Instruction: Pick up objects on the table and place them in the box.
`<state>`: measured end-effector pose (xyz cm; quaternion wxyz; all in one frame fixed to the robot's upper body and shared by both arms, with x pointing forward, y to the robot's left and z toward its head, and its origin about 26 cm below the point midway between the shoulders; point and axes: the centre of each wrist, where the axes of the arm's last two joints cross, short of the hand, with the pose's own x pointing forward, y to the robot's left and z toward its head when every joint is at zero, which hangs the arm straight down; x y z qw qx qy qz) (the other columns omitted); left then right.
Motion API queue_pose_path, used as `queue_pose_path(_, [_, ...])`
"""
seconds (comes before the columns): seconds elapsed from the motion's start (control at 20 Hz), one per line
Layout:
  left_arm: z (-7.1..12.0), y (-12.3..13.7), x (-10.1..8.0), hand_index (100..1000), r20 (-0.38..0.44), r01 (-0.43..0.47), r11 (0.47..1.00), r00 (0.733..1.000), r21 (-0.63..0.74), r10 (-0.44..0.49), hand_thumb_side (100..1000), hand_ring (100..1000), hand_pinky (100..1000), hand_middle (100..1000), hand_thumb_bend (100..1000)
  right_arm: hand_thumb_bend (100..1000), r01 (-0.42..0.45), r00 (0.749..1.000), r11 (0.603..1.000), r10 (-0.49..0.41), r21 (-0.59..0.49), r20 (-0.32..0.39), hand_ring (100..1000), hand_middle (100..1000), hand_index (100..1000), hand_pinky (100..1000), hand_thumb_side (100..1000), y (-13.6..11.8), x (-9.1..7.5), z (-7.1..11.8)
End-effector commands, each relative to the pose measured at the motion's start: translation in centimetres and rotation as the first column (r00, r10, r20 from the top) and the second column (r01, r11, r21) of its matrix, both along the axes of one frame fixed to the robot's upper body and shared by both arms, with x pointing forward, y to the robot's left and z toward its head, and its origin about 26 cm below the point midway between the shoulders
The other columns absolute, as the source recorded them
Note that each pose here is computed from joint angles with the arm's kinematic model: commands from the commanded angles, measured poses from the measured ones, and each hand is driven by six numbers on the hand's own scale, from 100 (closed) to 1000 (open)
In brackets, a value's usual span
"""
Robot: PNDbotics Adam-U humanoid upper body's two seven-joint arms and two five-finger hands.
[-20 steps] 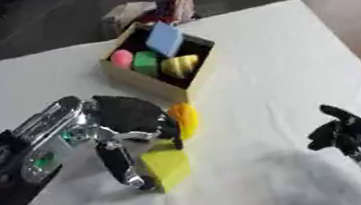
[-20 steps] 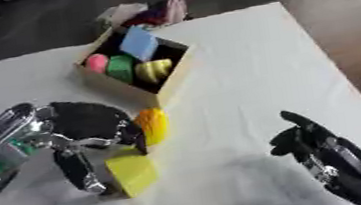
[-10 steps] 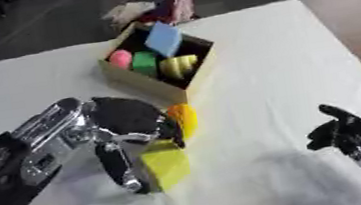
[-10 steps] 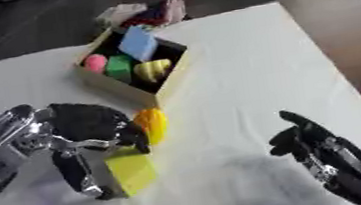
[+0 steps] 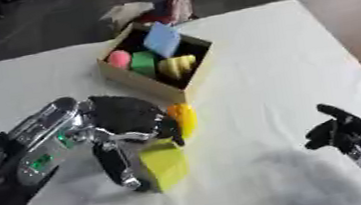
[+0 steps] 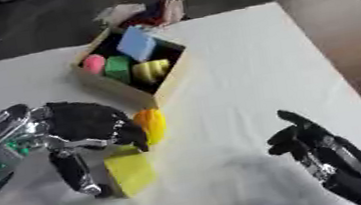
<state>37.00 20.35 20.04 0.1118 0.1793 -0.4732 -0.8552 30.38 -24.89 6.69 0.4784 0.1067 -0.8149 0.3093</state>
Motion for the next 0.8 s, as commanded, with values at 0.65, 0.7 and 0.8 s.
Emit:
queue_pose_path(0.65, [2.9,2.0,0.0,797,0.075,0.070,0.997,0.995,0.006,-0.071,336,641,766,516,260,100,0.007,1.000,1.000,-0.007,-0.010,0.014,679,675,1000,717,742,-0.2,0.1,0.6])
queue_pose_path(0.7, [3.5,2.5,-0.1,798,0.088,0.055,0.998,0.995,-0.019,-0.053,333,644,766,517,257,100,0.008,1.000,1.000,-0.008,-0.011,0.013,678,674,1000,717,743,-0.2,0.1,0.5])
queue_pose_path(0.8, [5.1,3.5,-0.3,799,0.118,0.021,0.997,0.993,-0.073,-0.012,328,645,767,519,257,100,0.011,1.000,1.000,-0.011,-0.012,0.012,678,674,1000,717,744,-0.3,0.1,0.5])
